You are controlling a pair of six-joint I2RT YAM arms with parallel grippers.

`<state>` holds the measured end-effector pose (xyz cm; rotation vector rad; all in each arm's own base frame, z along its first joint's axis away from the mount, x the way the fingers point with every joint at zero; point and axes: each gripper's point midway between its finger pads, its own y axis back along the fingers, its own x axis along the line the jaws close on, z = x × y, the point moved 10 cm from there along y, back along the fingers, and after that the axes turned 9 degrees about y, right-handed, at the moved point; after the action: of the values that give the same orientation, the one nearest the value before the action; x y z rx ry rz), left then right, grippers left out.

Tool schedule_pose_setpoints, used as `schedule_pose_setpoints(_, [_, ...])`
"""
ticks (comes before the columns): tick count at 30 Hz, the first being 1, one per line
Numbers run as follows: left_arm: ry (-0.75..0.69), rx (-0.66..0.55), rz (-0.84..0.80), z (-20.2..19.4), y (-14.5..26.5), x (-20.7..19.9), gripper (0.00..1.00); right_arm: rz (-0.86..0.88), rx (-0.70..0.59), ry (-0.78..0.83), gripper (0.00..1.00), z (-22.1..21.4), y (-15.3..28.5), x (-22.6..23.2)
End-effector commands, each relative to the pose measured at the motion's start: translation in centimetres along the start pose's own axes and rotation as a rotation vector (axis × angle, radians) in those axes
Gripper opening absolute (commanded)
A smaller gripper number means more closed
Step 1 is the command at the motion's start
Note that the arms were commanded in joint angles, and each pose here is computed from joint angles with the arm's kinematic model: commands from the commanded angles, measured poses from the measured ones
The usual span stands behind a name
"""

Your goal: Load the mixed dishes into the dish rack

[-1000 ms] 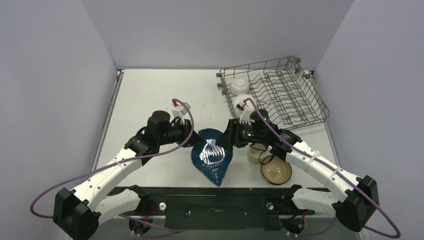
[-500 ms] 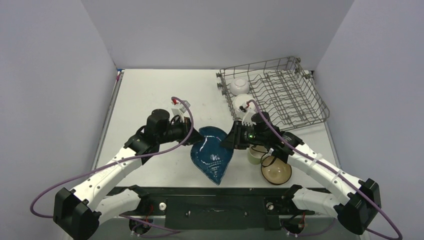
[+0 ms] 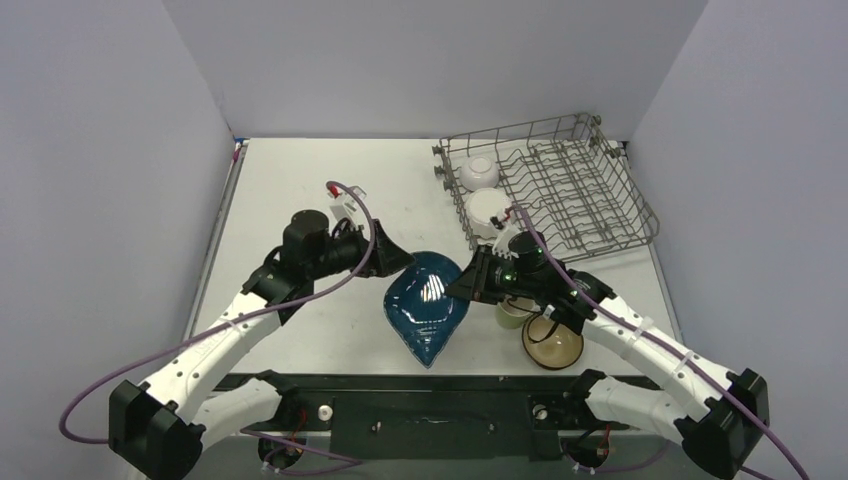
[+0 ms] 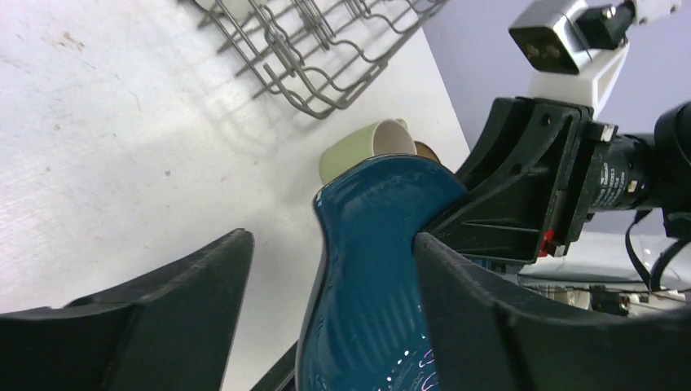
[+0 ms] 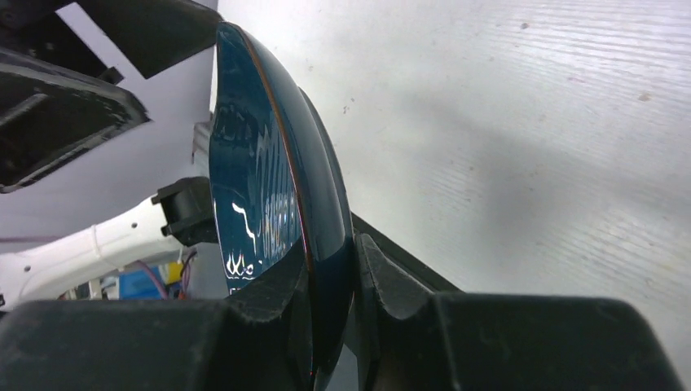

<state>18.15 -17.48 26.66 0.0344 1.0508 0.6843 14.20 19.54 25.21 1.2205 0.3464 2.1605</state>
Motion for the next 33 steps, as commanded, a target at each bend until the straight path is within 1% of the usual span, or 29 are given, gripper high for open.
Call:
schedule_pose_setpoints(1, [-0.009,-0.150,-0.066,2.7,1.4,-2.4,0.75,0.006,-0.180,-0.024,0.00,2.3,2.6,2.4])
schedule_pose_setpoints(2, [-0.004,-0.154,-0.046,2.7,1.6,-2.2,0.81,-0.030,-0.199,-0.025,0.00,2.5,2.7,2.3])
schedule_pose_setpoints(3, [-0.014,-0.182,-0.028,3.0,2.0,-2.3,0.92,-0.078,-0.209,-0.029,0.00,2.7,3.1,2.1])
schedule_pose_setpoints(4, [-0.008,-0.182,0.008,3.0,2.2,-2.0,0.94,-0.105,-0.217,-0.031,0.00,2.9,3.3,2.1])
schedule_pose_setpoints(5, [-0.025,-0.215,0.033,3.4,2.6,-2.2,0.99,-0.160,-0.233,-0.039,0.00,3.3,3.7,1.9])
schedule_pose_setpoints(8, [-0.039,-0.236,0.121,3.4,3.5,-1.8,0.97,-0.287,-0.264,-0.066,0.00,4.2,4.6,1.4])
schedule_pose_setpoints(9, [-0.058,-0.243,0.128,3.5,4.0,-2.0,0.96,-0.375,-0.294,-0.086,0.00,5.1,5.6,0.9])
schedule_pose_setpoints(11, [-0.062,-0.233,0.139,3.2,4.3,-1.9,0.96,-0.465,-0.322,-0.122,0.00,6.3,6.5,0.1])
schedule_pose_setpoints(16, [-0.057,-0.221,0.135,2.5,4.7,-1.7,0.96,-0.716,-0.421,-0.249,0.00,9.5,9.4,-1.8])
schedule_pose_setpoints(17, [-0.057,-0.219,0.133,2.4,4.7,-1.7,0.96,-0.754,-0.415,-0.268,0.00,9.9,9.2,-2.3])
schedule_pose_setpoints(18, [-0.055,-0.218,0.131,2.3,4.8,-1.6,0.96,-0.801,-0.448,-0.306,0.00,10.6,10.1,-2.6])
schedule_pose_setpoints(23, [-0.054,-0.212,0.115,1.9,4.9,-1.5,0.96,-0.975,-0.483,-0.474,0.00,13.0,11.2,-5.2])
schedule_pose_setpoints(25, [-0.049,-0.211,0.104,1.8,4.9,-1.5,0.96,-1.048,-0.511,-0.505,0.00,13.8,12.0,-5.5])
schedule_pose_setpoints(28, [-0.045,-0.206,0.088,1.6,4.9,-1.5,0.96,-1.130,-0.551,-0.505,0.00,14.8,12.3,-6.1])
schedule_pose_setpoints(29, [-0.041,-0.198,0.085,1.4,4.8,-1.4,0.96,-1.185,-0.559,-0.493,0.00,15.3,12.4,-6.6])
schedule_pose_setpoints(30, [-0.041,-0.195,0.080,1.4,4.9,-1.4,0.96,-1.224,-0.548,-0.487,0.00,15.6,12.2,-7.2])
schedule_pose_setpoints(32, [-0.039,-0.187,0.075,1.2,4.9,-1.3,0.96,-1.310,-0.555,-0.449,0.00,16.4,12.4,-8.2])
schedule_pose_setpoints(33, [-0.038,-0.184,0.070,1.1,4.9,-1.3,0.96,-1.361,-0.579,-0.408,0.00,16.9,12.7,-8.6])
